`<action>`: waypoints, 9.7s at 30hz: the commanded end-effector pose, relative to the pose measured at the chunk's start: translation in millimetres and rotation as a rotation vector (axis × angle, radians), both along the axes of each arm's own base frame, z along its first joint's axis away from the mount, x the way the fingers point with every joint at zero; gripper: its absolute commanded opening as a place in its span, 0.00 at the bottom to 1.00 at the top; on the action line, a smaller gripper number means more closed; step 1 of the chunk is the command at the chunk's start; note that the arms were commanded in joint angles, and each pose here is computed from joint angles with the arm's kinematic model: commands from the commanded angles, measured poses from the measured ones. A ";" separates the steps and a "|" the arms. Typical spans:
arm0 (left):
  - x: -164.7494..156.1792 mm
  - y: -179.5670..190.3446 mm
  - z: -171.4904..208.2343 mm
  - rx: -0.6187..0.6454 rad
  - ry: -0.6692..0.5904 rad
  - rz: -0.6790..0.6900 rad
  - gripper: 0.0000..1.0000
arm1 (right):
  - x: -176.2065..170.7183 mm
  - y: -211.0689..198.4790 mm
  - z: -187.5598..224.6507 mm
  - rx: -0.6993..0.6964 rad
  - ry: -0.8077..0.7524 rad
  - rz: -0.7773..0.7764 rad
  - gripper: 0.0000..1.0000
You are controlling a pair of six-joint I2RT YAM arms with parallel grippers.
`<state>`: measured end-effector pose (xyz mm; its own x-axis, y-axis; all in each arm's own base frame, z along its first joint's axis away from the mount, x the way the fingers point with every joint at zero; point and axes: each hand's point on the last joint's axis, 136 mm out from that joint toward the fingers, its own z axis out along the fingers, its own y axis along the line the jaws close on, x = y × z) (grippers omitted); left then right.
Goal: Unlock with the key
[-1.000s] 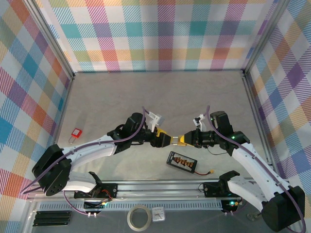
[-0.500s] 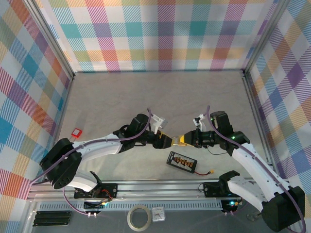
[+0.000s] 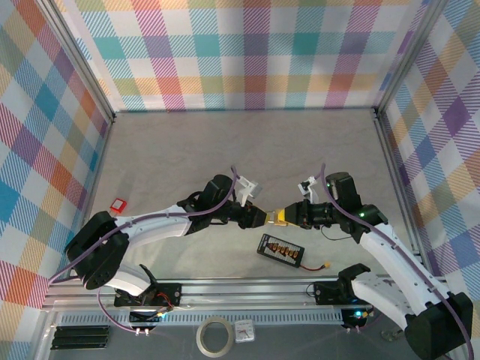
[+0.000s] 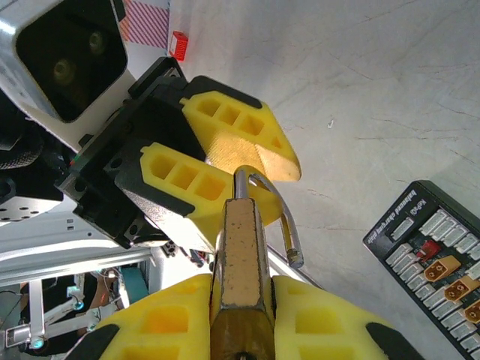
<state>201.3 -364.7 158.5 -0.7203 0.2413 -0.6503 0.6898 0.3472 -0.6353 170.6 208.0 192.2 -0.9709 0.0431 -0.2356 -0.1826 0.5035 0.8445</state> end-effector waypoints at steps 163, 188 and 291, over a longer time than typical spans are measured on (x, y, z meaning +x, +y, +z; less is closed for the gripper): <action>31.6 221.1 96.7 0.023 0.033 1.011 0.86 | 141.1 15.8 -153.6 -0.136 0.289 -1.057 0.75; 22.3 258.4 95.2 0.298 -0.098 1.043 0.95 | 36.8 -66.6 -17.1 -0.594 -0.263 -0.410 0.99; 52.5 160.5 27.7 0.335 -0.073 0.614 1.00 | 91.7 -326.2 -157.9 -0.922 0.341 -0.886 0.57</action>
<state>249.6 -195.6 183.4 -0.7663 -0.0144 -0.6423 0.2959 0.8795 -0.3727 273.8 -117.0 41.9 -0.6964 0.6519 -0.3001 0.6547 0.7484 0.1064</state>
